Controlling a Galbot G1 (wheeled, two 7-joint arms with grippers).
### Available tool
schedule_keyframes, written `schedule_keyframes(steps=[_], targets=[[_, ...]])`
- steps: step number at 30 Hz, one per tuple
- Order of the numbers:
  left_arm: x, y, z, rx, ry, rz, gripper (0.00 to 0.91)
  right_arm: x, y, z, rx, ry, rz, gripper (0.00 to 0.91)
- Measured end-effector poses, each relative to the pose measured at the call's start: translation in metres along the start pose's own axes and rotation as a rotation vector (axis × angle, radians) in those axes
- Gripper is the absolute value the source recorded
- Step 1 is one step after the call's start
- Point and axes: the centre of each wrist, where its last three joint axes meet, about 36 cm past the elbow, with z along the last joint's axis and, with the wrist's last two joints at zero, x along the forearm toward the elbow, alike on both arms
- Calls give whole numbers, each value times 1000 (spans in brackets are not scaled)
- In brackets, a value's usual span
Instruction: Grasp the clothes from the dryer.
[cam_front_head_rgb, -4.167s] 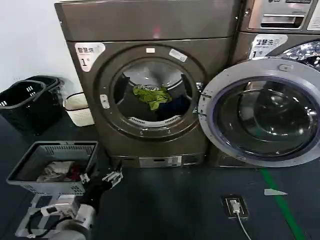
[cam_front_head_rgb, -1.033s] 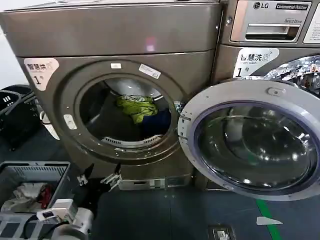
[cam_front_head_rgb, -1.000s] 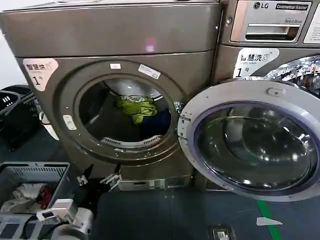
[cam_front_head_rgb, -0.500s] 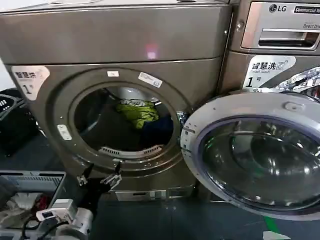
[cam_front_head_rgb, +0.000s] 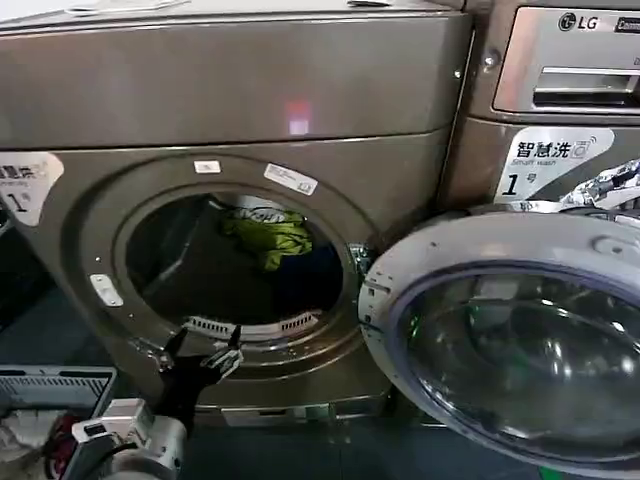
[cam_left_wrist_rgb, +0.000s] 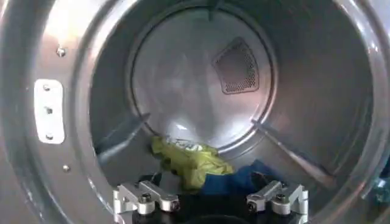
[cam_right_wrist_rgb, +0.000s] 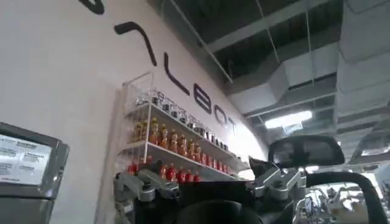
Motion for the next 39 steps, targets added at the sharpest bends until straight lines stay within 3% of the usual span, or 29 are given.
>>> schedule_keyframes(steps=[25,39], targets=[[-12,10,-2,-4,-45,7,907,2,1,-10,23,7,1,907],[-99,20,-3,-2,-170,58,907,6,-3,-23,62,28,8,907]])
